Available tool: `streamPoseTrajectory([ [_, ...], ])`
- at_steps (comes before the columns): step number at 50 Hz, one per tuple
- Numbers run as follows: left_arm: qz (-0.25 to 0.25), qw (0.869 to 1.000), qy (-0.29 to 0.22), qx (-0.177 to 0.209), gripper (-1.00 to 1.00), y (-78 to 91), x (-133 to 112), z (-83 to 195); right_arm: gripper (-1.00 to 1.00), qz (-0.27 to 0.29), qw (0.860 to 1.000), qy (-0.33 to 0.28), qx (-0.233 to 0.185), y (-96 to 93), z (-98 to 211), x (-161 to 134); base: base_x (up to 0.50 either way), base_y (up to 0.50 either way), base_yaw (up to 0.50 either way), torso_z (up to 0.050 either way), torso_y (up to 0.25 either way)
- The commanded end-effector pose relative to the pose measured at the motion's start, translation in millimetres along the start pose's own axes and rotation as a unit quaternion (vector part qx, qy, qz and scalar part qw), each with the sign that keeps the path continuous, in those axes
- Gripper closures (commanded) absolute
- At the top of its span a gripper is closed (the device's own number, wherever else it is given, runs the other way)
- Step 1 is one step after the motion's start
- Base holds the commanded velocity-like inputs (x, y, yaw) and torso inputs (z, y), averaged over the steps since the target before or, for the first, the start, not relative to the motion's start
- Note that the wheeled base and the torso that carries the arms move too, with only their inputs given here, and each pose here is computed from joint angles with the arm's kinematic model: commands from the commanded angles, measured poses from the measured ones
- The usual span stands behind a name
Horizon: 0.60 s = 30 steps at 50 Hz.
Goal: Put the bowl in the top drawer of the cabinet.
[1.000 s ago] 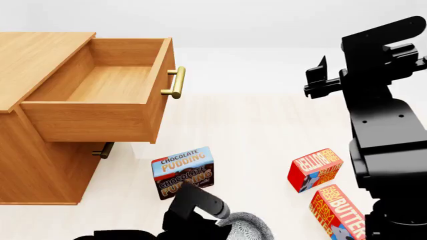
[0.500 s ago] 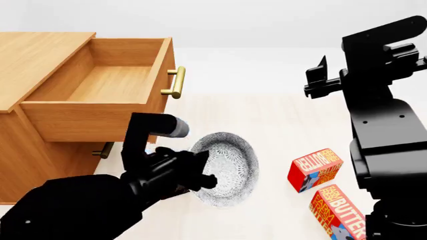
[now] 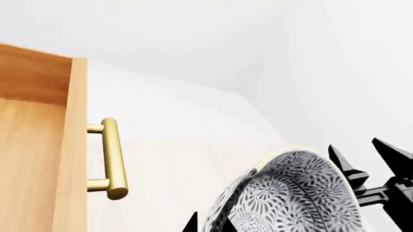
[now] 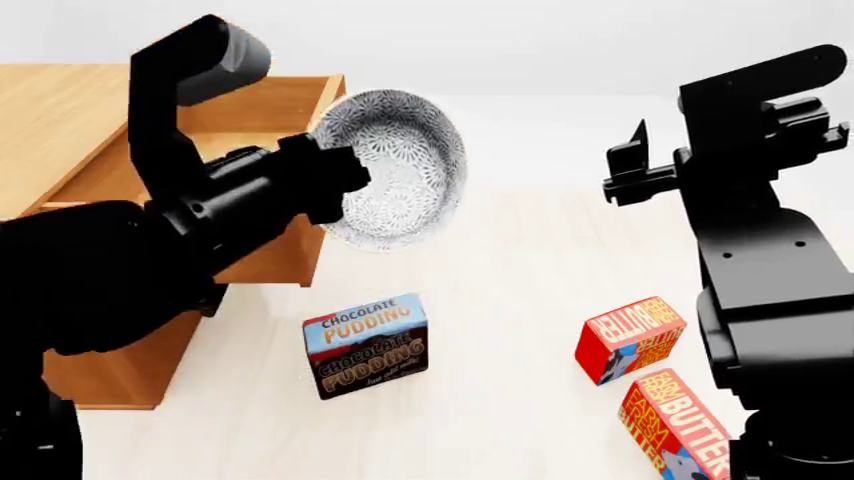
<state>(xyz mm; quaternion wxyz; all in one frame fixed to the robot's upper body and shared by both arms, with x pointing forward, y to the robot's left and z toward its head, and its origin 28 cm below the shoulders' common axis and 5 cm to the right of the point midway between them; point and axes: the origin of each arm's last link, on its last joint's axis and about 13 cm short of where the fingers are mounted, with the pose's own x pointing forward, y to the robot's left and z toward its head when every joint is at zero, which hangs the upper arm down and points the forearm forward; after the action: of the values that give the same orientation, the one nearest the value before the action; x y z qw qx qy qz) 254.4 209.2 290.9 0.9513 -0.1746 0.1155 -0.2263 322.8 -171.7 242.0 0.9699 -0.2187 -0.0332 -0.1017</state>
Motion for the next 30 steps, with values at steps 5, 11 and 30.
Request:
streamPoseTrajectory([
  [5,0.047,0.997,-0.068,-0.006,1.0,1.0,0.9,59.2,-1.0,0.009,1.0,0.0,0.002,3.5,-4.3,-3.0,0.0,0.0,0.0,0.0,0.0],
  [11,0.148,0.978,-0.096,-0.114,1.0,33.5,28.1,98.3,-1.0,0.009,1.0,0.002,0.006,3.2,-8.8,-5.7,0.0,0.0,0.0,0.0,0.0],
  [30,0.214,0.953,-0.102,-0.191,1.0,60.0,43.0,109.4,-1.0,0.008,1.0,0.003,0.005,4.5,-10.5,-5.9,0.0,0.0,0.0,0.0,0.0],
])
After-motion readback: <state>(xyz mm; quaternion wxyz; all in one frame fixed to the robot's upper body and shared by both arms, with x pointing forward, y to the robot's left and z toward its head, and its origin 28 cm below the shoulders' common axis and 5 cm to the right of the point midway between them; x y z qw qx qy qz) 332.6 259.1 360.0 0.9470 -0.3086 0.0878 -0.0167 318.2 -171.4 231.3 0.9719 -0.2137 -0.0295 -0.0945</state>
